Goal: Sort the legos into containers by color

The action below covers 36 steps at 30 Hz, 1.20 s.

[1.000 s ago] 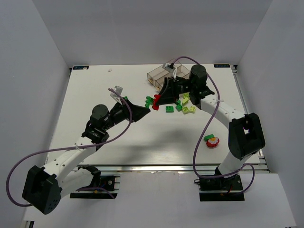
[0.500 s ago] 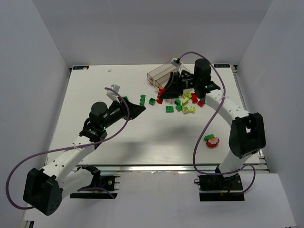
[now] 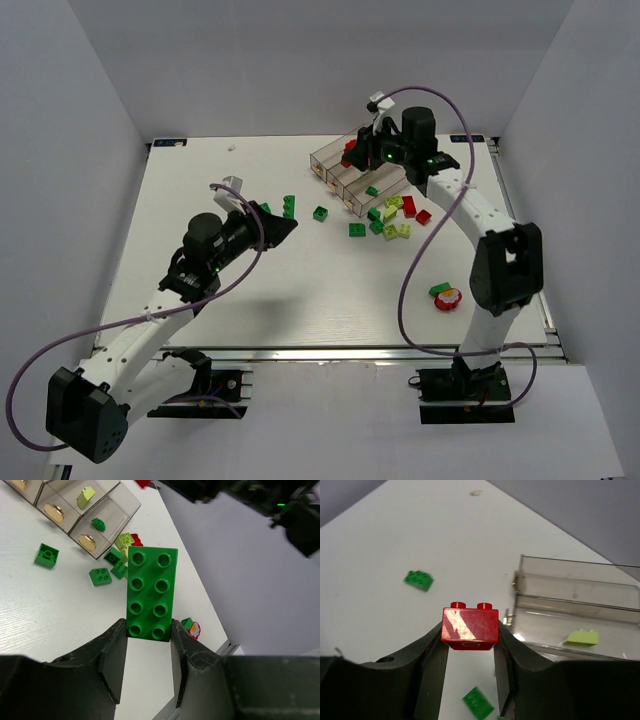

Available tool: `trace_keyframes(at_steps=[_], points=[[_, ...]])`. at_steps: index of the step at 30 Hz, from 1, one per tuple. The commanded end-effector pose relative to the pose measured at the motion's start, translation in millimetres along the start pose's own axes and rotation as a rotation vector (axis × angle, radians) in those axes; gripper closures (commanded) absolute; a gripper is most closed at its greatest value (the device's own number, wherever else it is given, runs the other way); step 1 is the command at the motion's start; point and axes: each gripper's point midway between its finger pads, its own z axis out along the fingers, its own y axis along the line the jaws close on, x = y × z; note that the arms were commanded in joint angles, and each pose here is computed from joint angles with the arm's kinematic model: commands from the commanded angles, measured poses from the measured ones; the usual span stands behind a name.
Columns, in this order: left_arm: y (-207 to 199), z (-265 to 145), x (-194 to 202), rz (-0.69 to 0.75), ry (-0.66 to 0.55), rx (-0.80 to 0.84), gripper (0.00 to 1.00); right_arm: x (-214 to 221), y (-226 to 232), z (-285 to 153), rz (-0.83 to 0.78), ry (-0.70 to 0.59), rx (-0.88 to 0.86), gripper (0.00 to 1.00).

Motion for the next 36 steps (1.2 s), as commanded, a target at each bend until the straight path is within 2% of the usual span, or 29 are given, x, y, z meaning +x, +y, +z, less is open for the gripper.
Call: trace_keyframes(at_steps=[1, 2, 3, 5, 6, 7, 9, 15, 19, 26, 29, 30, 32, 34, 35, 36], points=[[-3.5, -7.7, -9.4, -0.015, -0.045, -0.003, 0.93, -23.0, -53.5, 28.5, -0.051, -0.111, 0.182, 1.00], [-4.1, -8.9, -10.4, -0.016, -0.049, -0.003, 0.93, -23.7, -59.0, 35.1, -0.053, -0.120, 0.189, 1.00], [-3.5, -10.1, -10.6, -0.018, -0.051, -0.009, 0.93, -6.0, -70.8, 50.2, -0.032, -0.098, 0.200, 1.00], [-2.8, -11.3, -11.9, -0.022, -0.060, -0.015, 0.93, -17.6, -82.6, 63.6, -0.054, -0.144, 0.213, 1.00], [-2.6, -12.1, -12.5, -0.024, -0.064, -0.018, 0.93, 2.2, -93.6, 79.8, -0.040, -0.119, 0.225, 1.00], [-2.0, -12.4, -12.4, -0.027, -0.065, -0.021, 0.93, -11.8, -99.3, 85.3, -0.057, -0.153, 0.233, 1.00], [0.6, -12.9, -11.5, -0.032, -0.067, -0.032, 0.93, 2.2, -111.9, 104.6, -0.056, -0.152, 0.242, 1.00], [8.5, -14.8, -5.2, -0.058, -0.070, -0.054, 0.93, -2.6, -122.1, 136.9, -0.159, -0.254, 0.249, 1.00], [12.8, -14.0, -2.3, -0.074, -0.073, -0.063, 0.93, 10.0, -129.3, 152.6, -0.161, -0.251, 0.256, 1.00], [12.3, -14.4, -7.6, -0.080, -0.101, -0.064, 0.93, 37.1, -136.5, 164.6, -0.152, -0.230, 0.271, 0.88], [11.5, -14.7, -8.9, -0.078, -0.105, -0.063, 0.93, 44.6, -137.9, 164.1, -0.146, -0.219, 0.275, 0.81], [12.2, -14.5, -9.0, -0.078, -0.105, -0.065, 0.93, 44.8, -136.9, 164.3, -0.148, -0.220, 0.274, 0.71], [12.1, -13.6, -7.5, -0.078, -0.099, -0.062, 0.93, 49.3, -137.5, 164.5, -0.151, -0.212, 0.276, 0.64], [9.8, -11.8, -8.5, -0.080, -0.103, -0.048, 0.93, 48.2, -136.5, 164.7, -0.161, -0.211, 0.269, 0.45], [9.9, -11.3, -7.4, -0.082, -0.098, -0.046, 0.93, 44.9, -135.7, 164.4, -0.168, -0.216, 0.265, 0.45], [7.2, -10.8, -9.4, -0.080, -0.105, -0.033, 0.93, 43.3, -134.7, 163.9, -0.171, -0.214, 0.261, 0.37]])
